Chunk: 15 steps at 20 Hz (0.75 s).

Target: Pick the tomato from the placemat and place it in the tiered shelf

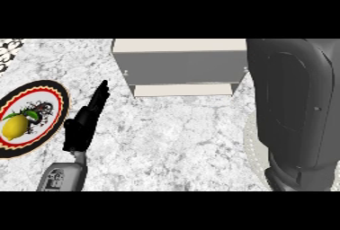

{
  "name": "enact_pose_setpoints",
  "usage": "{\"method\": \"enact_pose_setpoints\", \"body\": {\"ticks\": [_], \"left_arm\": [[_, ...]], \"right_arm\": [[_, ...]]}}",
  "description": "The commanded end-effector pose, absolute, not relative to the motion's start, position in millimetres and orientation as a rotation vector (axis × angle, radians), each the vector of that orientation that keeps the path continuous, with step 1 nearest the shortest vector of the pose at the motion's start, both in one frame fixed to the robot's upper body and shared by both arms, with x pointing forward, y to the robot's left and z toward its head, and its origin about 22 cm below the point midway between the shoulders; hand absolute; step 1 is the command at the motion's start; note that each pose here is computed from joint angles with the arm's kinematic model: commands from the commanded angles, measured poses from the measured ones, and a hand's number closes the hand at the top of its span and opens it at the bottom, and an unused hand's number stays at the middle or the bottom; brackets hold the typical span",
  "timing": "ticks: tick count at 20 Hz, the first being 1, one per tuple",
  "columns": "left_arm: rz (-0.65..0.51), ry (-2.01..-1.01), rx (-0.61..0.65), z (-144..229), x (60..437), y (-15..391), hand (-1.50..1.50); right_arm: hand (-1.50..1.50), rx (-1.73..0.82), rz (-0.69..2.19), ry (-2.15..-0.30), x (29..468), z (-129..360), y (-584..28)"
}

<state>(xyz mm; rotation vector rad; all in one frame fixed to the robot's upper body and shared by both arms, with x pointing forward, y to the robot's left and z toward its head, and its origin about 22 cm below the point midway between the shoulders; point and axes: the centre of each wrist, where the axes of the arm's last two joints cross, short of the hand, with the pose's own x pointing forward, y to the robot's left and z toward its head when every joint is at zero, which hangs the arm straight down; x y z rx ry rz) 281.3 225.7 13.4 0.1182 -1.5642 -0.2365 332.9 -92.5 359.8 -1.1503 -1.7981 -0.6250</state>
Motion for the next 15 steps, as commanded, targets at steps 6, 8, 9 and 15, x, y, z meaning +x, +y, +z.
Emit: {"method": "enact_pose_setpoints", "body": {"ticks": [6, 8, 9, 15], "left_arm": [[-0.213, -1.538, 0.154, 11, 272, 238, 0.0], [-0.189, -1.537, 0.168, 6, 275, 242, 0.0], [-0.189, -1.535, 0.161, 11, 275, 236, 0.0], [-0.191, -1.531, 0.164, 10, 274, 232, 0.0]], "right_arm": [[-1.5, -1.097, -0.64, -1.482, 276, 348, -158], [-1.5, -1.083, -0.6, -1.474, 262, 342, -177], [-1.5, -1.131, -0.55, -1.457, 257, 336, -183], [-1.5, -1.075, -0.509, -1.469, 193, 320, -219]]}}
